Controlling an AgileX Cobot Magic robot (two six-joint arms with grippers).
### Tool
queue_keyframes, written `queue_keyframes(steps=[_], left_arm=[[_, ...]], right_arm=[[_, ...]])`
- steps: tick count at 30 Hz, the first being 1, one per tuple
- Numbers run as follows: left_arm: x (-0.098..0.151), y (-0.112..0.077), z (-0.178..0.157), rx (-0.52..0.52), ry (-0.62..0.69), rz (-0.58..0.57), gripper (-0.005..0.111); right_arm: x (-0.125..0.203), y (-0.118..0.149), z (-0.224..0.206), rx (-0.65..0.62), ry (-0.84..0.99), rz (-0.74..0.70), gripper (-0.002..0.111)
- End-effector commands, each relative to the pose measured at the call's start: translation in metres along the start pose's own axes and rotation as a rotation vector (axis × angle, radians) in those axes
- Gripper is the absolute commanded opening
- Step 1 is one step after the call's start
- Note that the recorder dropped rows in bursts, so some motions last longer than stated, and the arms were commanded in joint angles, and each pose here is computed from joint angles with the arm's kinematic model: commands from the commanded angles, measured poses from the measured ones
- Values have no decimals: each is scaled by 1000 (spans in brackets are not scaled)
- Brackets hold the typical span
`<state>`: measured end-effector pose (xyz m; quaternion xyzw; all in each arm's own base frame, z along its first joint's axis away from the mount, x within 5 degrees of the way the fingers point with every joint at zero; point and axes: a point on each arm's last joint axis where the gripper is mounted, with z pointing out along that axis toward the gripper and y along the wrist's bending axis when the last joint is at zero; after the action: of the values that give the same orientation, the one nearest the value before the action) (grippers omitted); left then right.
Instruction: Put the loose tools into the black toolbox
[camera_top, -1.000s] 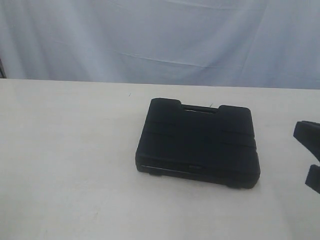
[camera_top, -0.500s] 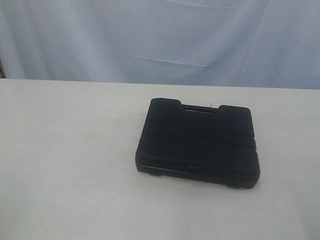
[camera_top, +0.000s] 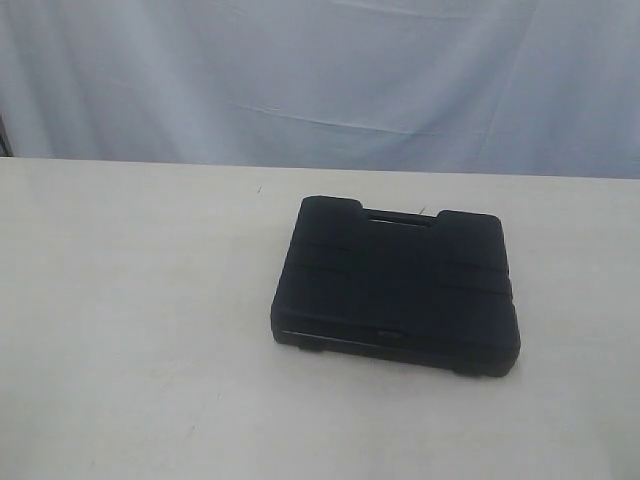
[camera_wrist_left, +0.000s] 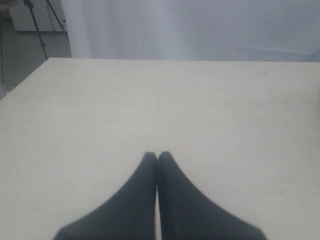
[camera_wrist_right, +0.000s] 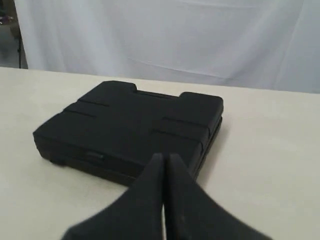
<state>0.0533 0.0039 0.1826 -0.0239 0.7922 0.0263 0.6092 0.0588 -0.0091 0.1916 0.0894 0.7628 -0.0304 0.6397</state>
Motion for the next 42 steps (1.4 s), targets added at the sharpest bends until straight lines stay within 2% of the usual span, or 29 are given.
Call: queue_keyframes(steps=[1,6,42], left_arm=[[0,0,0,5,-4,-5,0],[0,0,0,5,-4,-5,0],[0,0,0,5,-4,-5,0]], right_arm=[[7,-5,-1,86,58,5,-1],[9,-7,-4,137,66,39,-1],[10,-7,-5,133,69,38,-1]])
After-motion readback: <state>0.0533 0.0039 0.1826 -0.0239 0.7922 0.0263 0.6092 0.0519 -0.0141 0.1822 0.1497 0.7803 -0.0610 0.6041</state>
